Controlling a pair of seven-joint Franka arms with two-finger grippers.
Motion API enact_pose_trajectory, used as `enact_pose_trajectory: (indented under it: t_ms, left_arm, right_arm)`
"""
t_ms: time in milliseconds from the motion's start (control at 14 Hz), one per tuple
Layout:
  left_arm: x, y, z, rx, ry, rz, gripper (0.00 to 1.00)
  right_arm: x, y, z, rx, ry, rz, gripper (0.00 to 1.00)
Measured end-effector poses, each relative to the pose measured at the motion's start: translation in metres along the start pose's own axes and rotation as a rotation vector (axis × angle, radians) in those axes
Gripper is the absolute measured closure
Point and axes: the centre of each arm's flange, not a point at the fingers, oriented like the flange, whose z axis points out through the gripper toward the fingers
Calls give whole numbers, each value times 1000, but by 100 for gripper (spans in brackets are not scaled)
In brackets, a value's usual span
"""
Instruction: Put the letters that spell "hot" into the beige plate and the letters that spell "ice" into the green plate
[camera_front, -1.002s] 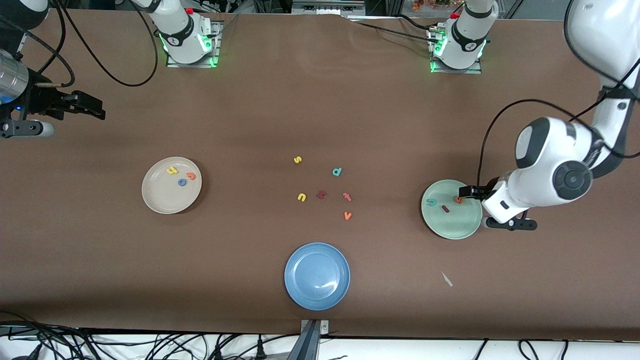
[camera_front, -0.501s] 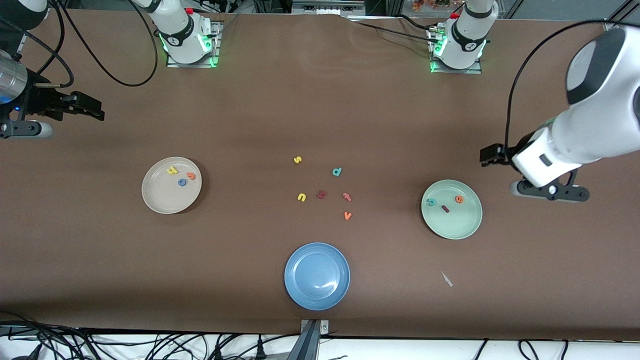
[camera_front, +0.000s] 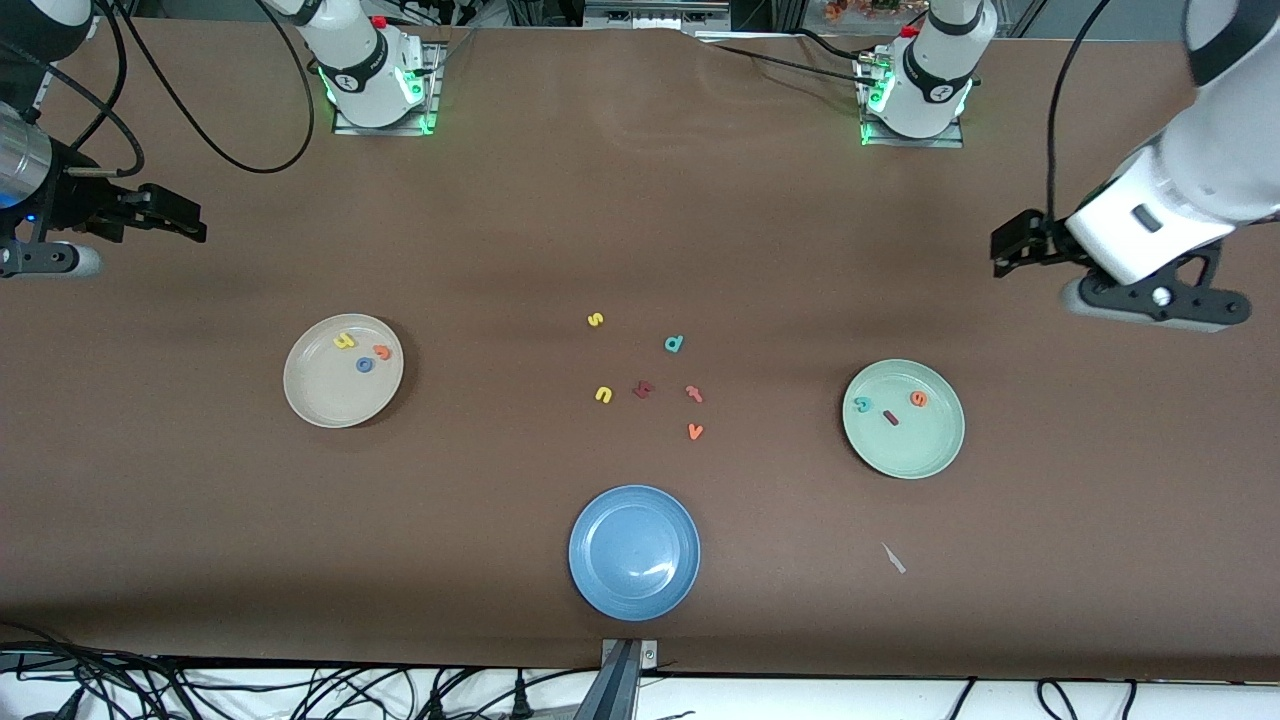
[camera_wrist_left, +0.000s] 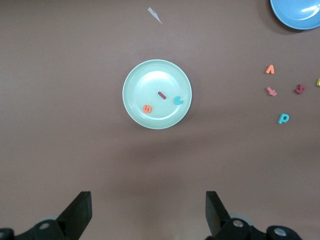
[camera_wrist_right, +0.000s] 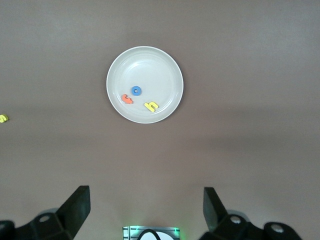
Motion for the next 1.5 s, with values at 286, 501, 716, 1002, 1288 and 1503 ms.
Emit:
enact_pose_trajectory:
  t_ms: [286,501,716,1002,1288,1503]
  left_arm:
    - [-31,-26,-3,-47,66,-16,0]
    - [-51,-20,-1,-32,90,-9,0]
    - [-60,-16,-6,-5,93,-3,0]
    - [-66,-22,-11,-3,89,-15,0]
    - [-67,-22,-11,-3,87,-14,0]
    - [-67,-22,-11,-3,87,-14,0]
  right_arm:
    - [1,0,1,0,0,0,0]
    - [1,0,1,0,0,0,0]
    - [1,0,1,0,0,0,0]
    - [1,0,1,0,0,0,0]
    - [1,0,1,0,0,0,0]
    - [1,0,1,0,0,0,0]
